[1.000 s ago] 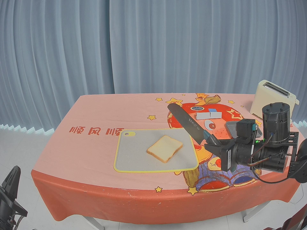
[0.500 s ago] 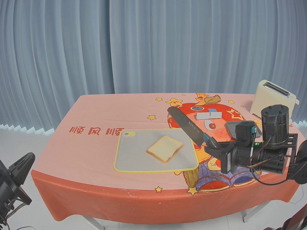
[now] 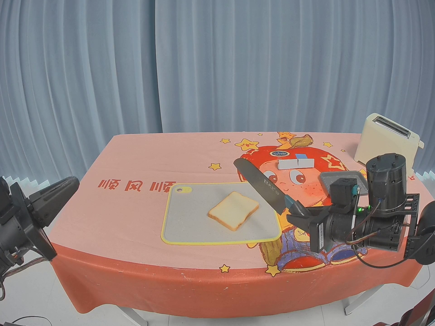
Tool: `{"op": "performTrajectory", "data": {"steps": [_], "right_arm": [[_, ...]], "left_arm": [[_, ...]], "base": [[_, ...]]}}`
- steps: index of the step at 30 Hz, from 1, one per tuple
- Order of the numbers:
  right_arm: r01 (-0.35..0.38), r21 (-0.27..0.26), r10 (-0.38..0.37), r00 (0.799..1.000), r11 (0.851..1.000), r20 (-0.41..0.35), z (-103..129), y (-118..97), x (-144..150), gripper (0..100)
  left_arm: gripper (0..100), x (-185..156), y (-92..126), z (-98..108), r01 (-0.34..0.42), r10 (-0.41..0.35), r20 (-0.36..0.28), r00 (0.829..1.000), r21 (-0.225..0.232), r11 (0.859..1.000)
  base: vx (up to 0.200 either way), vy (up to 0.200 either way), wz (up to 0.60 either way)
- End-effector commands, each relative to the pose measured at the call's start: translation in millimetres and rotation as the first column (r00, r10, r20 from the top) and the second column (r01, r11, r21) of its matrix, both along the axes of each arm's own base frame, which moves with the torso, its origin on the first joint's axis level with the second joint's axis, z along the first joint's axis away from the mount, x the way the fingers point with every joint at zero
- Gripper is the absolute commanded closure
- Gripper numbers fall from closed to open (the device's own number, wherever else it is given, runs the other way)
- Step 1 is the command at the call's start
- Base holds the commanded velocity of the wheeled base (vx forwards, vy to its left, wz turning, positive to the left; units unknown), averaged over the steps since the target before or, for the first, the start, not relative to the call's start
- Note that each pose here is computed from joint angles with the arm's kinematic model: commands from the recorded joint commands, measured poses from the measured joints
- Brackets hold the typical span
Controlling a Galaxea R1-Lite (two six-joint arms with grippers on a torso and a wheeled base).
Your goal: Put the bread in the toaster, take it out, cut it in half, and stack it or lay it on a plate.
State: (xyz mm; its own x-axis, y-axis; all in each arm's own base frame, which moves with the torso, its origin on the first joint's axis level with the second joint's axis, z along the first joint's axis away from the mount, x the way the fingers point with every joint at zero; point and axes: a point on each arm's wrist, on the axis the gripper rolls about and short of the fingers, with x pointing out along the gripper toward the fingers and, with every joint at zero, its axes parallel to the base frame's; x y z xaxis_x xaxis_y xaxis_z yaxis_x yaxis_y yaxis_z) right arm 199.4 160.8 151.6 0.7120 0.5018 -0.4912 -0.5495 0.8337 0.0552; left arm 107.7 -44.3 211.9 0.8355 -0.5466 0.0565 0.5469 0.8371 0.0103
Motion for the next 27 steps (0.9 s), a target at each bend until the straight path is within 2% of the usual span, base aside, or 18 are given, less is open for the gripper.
{"op": "performTrajectory", "data": {"steps": [1, 4, 8, 12, 15, 21, 24, 27], "right_arm": [[-0.001, -0.002, 0.001, 1.000, 1.000, 0.000, 0, 0, -1, 100], [-0.001, -0.001, 0.001, 1.000, 1.000, 0.002, 0, 0, -1, 100], [0.000, -0.002, 0.000, 1.000, 1.000, 0.000, 0, 0, -1, 100], [-0.007, -0.012, 0.007, 1.000, 1.000, -0.011, -4, 0, -3, 100], [-0.013, -0.013, 0.013, 1.000, 1.000, -0.013, -5, 1, -4, 100], [-0.013, -0.015, 0.012, 1.000, 1.000, -0.016, -6, 3, -2, 100], [-0.012, -0.001, 0.012, 1.000, 1.000, -0.004, -6, 4, -2, 100], [-0.011, 0.000, 0.011, 1.000, 1.000, -0.003, -8, 5, -1, 100]], "left_arm": [[100, 16, -10, 1, 0.042, -0.042, -0.023, 0.999, 0.011, 0.999], [100, 18, -12, 3, 0.051, -0.051, -0.006, 0.999, 0.007, 0.999], [100, 24, -19, 3, 0.087, -0.087, -0.023, 0.996, 0.003, 0.996], [100, 31, -26, -3, 0.107, -0.106, -0.061, 0.993, 0.020, 0.994], [100, 39, -31, -1, 0.113, -0.111, -0.067, 0.991, 0.027, 0.993], [100, 58, -54, 16, 0.180, -0.179, -0.048, 0.983, 0.011, 0.984], [100, 71, -72, 15, 0.224, -0.222, -0.071, 0.972, 0.013, 0.975], [100, 79, -78, 16, 0.230, -0.228, -0.075, 0.971, 0.011, 0.973]], "base": [[0.000, 0.000, 0.00], [0.000, 0.000, 0.00], [0.000, 0.000, 0.00], [0.000, 0.000, 0.00], [0.000, 0.000, 0.00], [0.000, 0.000, 0.00], [0.000, 0.000, 0.00], [0.000, 0.000, 0.00]]}}
